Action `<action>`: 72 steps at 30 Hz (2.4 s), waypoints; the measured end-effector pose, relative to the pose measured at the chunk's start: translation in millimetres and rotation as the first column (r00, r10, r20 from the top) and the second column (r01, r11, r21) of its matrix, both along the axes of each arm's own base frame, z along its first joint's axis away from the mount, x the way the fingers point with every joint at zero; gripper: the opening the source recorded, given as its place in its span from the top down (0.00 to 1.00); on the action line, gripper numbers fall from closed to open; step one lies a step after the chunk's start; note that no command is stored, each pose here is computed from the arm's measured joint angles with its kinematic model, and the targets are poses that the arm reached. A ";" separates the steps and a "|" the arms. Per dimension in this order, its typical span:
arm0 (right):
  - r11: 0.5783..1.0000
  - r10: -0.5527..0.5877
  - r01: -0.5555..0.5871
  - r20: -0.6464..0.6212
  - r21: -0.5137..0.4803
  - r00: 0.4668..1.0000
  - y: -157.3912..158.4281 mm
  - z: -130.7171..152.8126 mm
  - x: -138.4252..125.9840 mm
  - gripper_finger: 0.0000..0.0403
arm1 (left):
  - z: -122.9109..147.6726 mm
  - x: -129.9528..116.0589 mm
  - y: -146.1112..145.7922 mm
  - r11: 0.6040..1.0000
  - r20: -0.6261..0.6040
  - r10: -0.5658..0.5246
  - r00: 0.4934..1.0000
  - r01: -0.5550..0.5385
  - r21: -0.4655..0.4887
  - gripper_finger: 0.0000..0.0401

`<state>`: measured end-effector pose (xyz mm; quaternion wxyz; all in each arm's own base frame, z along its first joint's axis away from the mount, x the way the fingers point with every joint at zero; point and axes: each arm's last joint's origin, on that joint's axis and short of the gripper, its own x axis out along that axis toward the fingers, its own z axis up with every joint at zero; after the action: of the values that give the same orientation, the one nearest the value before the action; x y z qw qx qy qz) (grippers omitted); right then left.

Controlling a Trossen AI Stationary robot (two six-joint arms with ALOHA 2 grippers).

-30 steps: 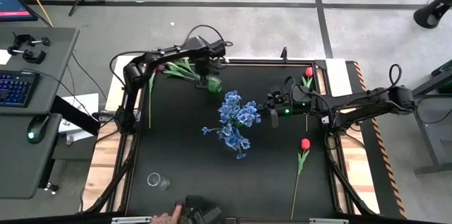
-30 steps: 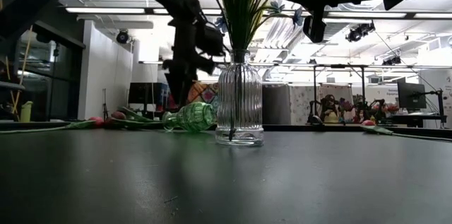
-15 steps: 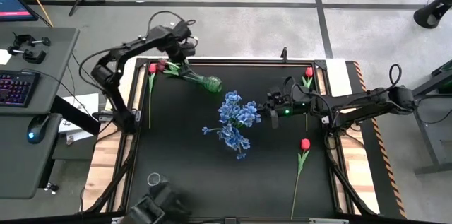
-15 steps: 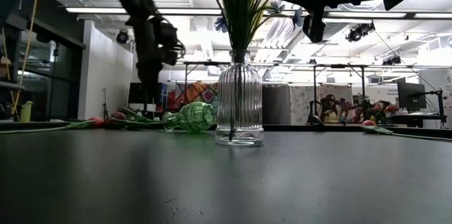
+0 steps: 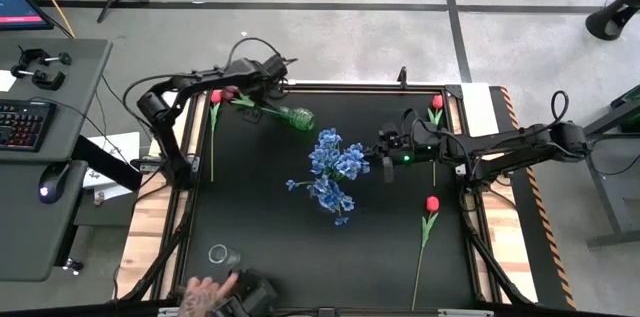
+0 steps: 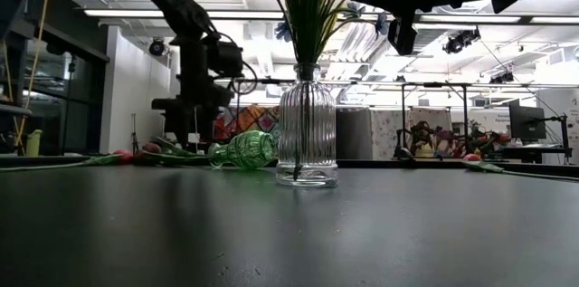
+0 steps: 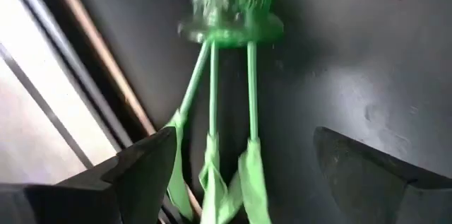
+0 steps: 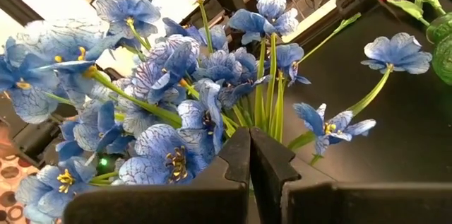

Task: Sort flowers into vase by color
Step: Adjust the green vase on the table

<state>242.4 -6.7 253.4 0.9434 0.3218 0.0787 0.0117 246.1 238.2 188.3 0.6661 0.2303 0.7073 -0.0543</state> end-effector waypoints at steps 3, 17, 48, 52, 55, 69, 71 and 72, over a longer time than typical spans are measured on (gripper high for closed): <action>1.000 0.000 0.000 -0.016 0.000 1.000 0.0 -1.5 -0.2 1.00 | -9.8 6.1 0.9 0.999 -0.015 -0.036 0.999 0.036 0.001 0.21; 1.000 0.000 0.000 -0.033 0.009 0.999 0.1 -3.1 -0.5 1.00 | -40.1 12.4 11.9 0.999 -0.089 -0.027 0.996 0.031 0.033 0.21; 0.928 -0.261 0.230 -0.067 -0.294 0.963 -101.6 170.4 48.9 0.99 | -51.7 15.0 16.8 1.000 -0.059 0.010 0.998 -0.009 0.026 0.98; 0.951 -0.181 0.119 -0.204 -0.284 0.962 -142.2 162.3 75.6 0.91 | -51.6 18.0 14.4 1.000 -0.051 -0.001 0.999 0.002 0.024 0.97; 0.969 -0.089 0.017 -0.286 -0.245 0.954 -171.3 147.8 97.6 0.79 | -51.5 20.7 11.7 0.999 -0.047 0.035 0.998 -0.033 0.038 0.99; 0.915 0.170 -0.362 -0.639 -0.181 0.750 -230.2 46.8 169.5 0.24 | -51.4 29.1 4.3 0.996 -0.024 0.069 0.997 -0.067 0.057 0.99; 0.908 0.213 -0.395 -0.654 -0.142 0.726 -230.3 30.3 175.5 0.24 | -51.4 29.1 4.3 0.997 -0.026 0.060 0.998 -0.059 0.056 0.99; 0.903 0.222 -0.407 -0.662 -0.137 0.716 -229.9 23.0 179.0 0.24 | -51.4 29.0 4.4 0.997 -0.027 0.055 0.998 -0.054 0.056 0.99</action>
<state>421.4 -236.6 276.4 0.8800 0.1551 0.4457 0.0538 275.1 242.6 137.0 0.6505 0.2284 0.7240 -0.0198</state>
